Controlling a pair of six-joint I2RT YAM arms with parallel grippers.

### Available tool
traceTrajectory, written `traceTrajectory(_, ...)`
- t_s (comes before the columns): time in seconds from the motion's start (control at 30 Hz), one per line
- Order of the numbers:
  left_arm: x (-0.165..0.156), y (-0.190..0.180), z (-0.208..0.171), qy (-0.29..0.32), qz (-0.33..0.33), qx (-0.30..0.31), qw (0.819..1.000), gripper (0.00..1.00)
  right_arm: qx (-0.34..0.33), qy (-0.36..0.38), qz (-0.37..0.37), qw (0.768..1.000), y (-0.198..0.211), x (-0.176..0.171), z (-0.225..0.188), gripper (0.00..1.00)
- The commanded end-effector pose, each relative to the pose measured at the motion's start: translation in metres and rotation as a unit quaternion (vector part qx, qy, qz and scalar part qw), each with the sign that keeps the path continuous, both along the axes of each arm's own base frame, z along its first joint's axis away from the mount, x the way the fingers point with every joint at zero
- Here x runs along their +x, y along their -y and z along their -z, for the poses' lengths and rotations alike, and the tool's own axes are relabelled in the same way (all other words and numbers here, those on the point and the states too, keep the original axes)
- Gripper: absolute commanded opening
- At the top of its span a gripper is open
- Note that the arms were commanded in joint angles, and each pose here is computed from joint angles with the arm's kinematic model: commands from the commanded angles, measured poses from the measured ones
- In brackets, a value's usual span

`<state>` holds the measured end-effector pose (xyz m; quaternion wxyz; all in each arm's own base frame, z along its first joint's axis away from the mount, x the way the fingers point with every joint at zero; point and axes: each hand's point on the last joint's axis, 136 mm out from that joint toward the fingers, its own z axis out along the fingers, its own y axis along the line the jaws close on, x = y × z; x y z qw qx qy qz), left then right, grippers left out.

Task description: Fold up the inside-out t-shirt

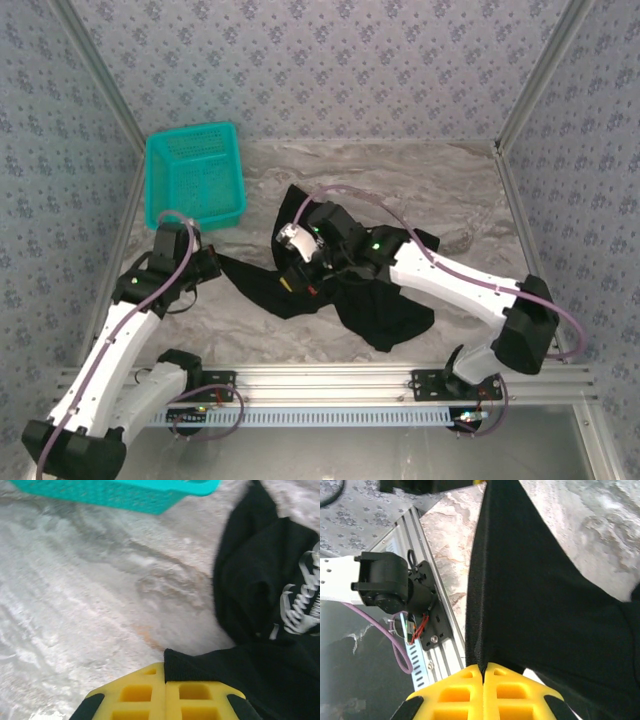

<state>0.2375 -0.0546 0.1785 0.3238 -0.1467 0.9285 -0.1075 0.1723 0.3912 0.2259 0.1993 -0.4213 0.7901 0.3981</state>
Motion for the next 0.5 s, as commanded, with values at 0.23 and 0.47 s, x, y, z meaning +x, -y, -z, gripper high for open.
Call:
traceTrajectory(0.23, 0.011, -0.028, -0.024, 0.042, -0.049, -0.006, 0.998, 0.00, 0.034, 0.000, -0.055, 0.998, -0.048, -0.010, -0.022, 0.00)
traceTrajectory(0.47, 0.019, 0.072, -0.163, 0.240, 0.177, -0.210, 0.931, 0.00, -0.006, 0.068, 0.125, 0.990, 0.053, 0.084, -0.050, 0.00)
